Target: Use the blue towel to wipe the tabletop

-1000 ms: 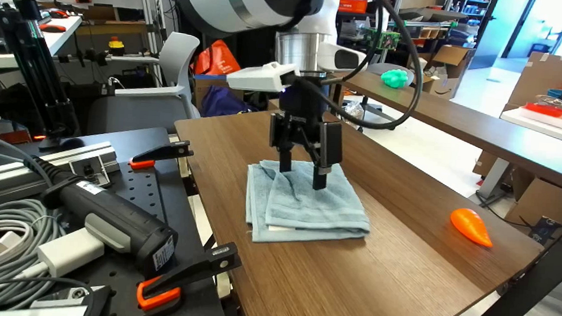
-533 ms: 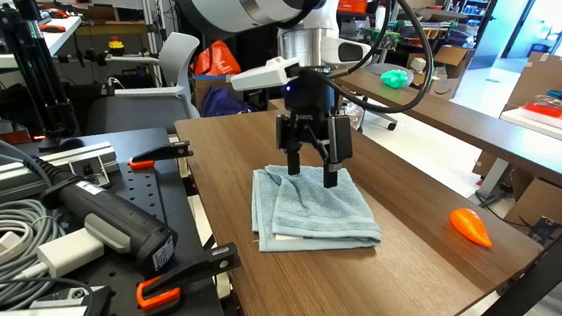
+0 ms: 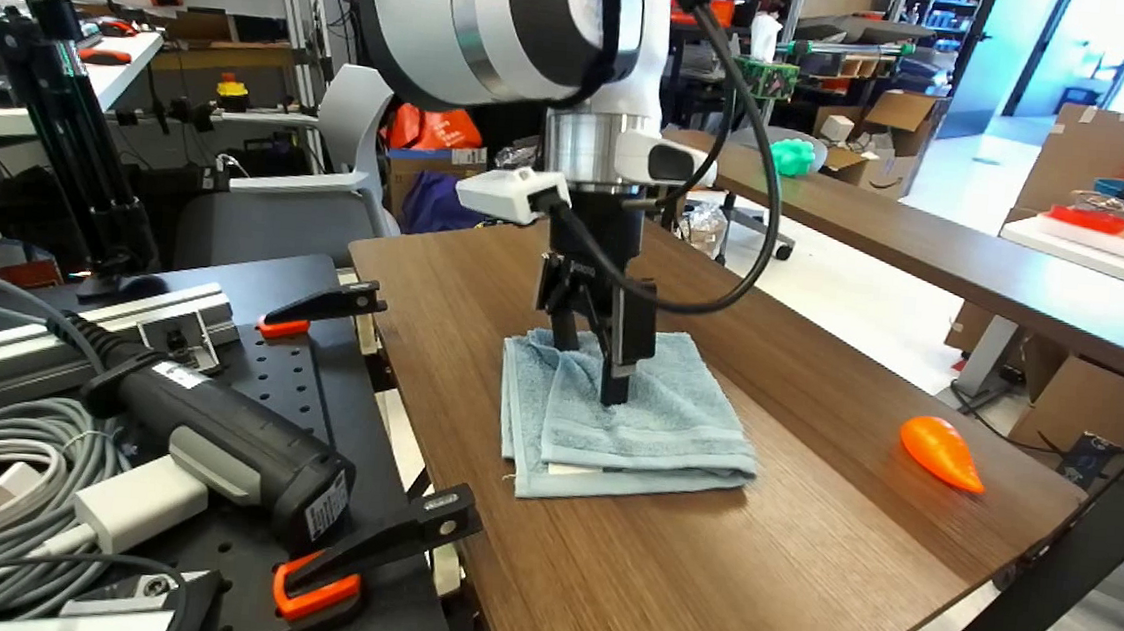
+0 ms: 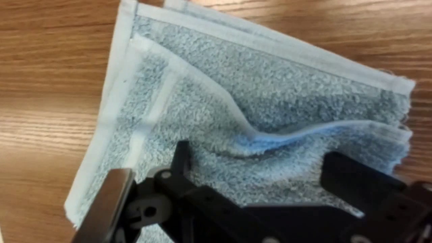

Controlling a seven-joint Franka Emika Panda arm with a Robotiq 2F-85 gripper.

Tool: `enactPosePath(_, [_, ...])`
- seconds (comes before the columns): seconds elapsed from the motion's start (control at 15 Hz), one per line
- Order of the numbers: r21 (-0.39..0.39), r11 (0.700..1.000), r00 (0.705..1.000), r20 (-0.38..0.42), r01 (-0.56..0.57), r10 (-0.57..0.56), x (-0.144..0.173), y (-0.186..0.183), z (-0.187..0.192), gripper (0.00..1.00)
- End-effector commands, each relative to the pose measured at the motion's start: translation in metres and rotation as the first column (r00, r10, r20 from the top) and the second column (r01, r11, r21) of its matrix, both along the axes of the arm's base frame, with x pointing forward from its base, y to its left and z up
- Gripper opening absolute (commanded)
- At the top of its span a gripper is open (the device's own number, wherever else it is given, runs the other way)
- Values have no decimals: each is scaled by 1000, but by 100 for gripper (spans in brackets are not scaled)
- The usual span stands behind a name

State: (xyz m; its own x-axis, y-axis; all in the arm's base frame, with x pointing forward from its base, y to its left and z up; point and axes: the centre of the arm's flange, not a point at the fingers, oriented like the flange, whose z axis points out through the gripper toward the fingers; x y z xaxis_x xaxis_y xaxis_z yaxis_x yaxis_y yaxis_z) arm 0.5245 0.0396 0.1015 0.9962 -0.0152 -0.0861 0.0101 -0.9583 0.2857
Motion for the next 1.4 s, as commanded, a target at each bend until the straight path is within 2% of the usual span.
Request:
enactPosePath(0.0, [64,992,994,31,105,-107,13,-3,-49,100])
enactPosePath(0.07, [73,990,992,40,119,-122,16,-3,-52,100])
enactPosePath(0.13, [35,996,997,20,78,-78,7,-4,-16,100])
enactPosePath(0.4, [51,994,994,38,99,-101,12,-6,-16,100])
enactPosePath(0.67, [-5,977,976,53,212,-212,42,-21,-41,100])
enactPosePath(0.87, [-24,945,944,68,326,-323,69,-45,-56,100])
enactPosePath(1.13, [-52,884,885,70,465,-461,92,-73,-68,100])
enactPosePath(1.33, [-76,840,843,28,537,-537,99,-82,-68,100])
